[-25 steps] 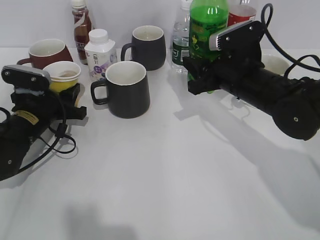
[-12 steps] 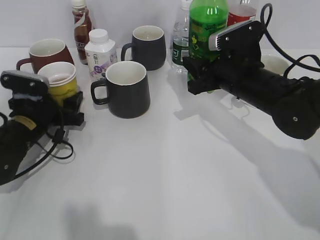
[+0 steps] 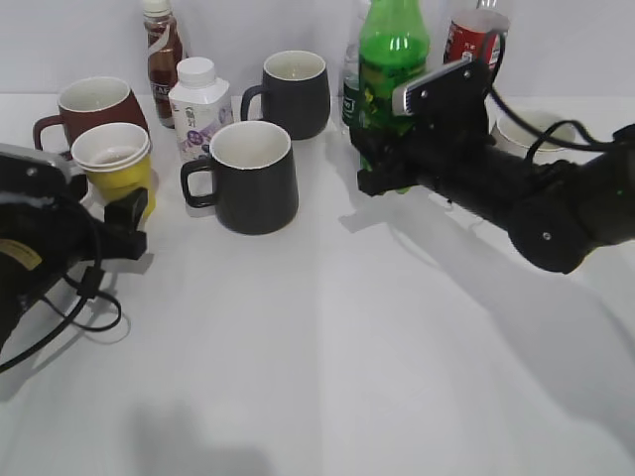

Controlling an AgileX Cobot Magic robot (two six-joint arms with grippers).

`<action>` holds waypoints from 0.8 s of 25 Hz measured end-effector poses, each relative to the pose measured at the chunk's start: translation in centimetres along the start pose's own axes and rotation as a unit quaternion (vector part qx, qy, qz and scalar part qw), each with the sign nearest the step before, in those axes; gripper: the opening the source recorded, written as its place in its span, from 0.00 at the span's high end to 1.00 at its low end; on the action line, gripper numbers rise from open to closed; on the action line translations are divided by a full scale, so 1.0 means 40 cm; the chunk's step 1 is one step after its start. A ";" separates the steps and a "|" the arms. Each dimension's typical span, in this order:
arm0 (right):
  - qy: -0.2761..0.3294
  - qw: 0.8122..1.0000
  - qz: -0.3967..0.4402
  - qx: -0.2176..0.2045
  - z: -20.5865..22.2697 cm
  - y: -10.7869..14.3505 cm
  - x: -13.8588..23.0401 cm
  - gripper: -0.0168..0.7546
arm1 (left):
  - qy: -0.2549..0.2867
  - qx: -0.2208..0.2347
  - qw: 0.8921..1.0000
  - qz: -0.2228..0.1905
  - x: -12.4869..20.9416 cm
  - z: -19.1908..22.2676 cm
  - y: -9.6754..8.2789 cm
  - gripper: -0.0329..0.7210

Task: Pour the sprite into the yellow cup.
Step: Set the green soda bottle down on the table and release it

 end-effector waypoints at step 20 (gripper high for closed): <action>0.028 0.999 0.017 -0.013 0.019 -0.001 0.064 0.19 | 0.038 0.007 0.994 -0.100 -0.043 -0.147 0.029 0.18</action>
Point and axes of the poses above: a point on each arm's last joint axis where the gripper is mounted, z pointing out along that axis toward the gripper, y along the wrist's bending axis when the last joint is at zero, x = y × z, the point moved 2 cm from there along z, pointing out along that axis toward the gripper, and after that the axes turned 13 degrees about z, right-handed, at the moved point
